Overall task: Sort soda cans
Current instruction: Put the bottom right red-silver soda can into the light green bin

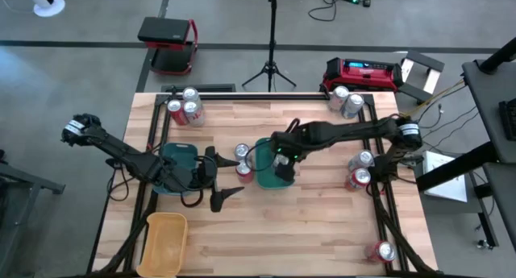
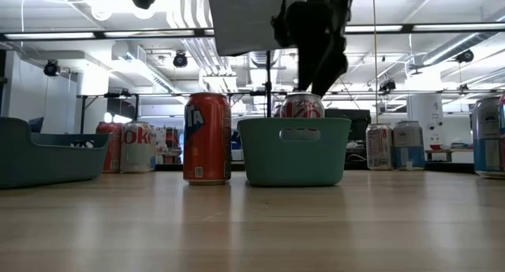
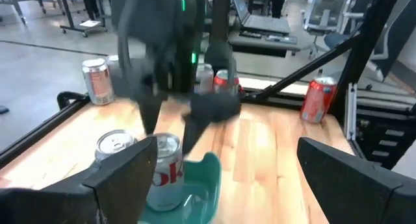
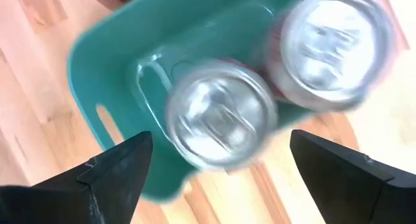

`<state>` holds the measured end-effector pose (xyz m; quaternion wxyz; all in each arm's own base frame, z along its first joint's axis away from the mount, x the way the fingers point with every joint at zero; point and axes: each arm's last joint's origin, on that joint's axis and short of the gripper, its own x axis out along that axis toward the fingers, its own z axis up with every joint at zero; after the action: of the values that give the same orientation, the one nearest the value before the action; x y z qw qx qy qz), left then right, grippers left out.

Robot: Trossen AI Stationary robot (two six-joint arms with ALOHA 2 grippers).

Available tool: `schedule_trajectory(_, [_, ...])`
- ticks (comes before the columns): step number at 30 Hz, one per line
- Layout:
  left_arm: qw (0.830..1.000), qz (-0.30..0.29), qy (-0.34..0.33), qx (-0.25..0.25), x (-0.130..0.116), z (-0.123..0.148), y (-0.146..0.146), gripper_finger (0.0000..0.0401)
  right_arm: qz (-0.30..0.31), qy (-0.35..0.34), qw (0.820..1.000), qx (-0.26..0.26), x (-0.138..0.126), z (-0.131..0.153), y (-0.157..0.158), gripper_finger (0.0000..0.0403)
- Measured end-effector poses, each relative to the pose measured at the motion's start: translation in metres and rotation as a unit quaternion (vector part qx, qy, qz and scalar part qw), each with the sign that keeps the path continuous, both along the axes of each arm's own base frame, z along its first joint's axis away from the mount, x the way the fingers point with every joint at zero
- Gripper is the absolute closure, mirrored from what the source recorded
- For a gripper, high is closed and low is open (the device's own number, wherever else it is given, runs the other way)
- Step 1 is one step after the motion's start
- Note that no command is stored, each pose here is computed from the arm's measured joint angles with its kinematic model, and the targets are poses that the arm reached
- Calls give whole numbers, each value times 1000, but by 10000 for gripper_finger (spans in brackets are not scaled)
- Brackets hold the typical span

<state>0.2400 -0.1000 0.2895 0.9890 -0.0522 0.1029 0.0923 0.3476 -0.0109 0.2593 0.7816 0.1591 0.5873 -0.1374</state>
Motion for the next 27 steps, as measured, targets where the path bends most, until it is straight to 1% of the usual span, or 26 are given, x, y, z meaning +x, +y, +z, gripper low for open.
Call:
schedule_trajectory(3, [1000, 1, 7, -1, 1, -3, 0, 46, 6, 15, 1000, -8, -17, 15, 3, 55])
schedule_trajectory(5, [1000, 1, 9, 0, 1, -4, -1, 46, 15, 28, 999, -14, -28, 18, 9, 66])
schedule_trajectory(7, [1000, 1, 13, 2, 3, -6, -1, 46, 24, 36, 999, -24, -36, 13, 15, 80])
schedule_trajectory(10, [1000, 2, 20, 4, 5, -10, -2, 46, 37, 50, 998, -30, -46, -4, 23, 106])
schedule_trajectory(12, [1000, 3, 24, 5, 7, -12, -3, 46, 36, 44, 998, -39, -50, -16, 25, 125])
schedule_trajectory(16, [1000, 5, 25, 1, 10, -16, -4, 46, 37, 1, 998, -56, -48, -37, 25, 167])
schedule_trajectory(19, [1000, 6, 27, 0, 12, -18, -5, 46, 43, -38, 997, -58, -43, -46, 26, 202])
schedule_trajectory(27, [1000, 8, 25, -3, 14, -19, -5, 46, 47, -42, 996, -66, -29, -74, 23, 284])
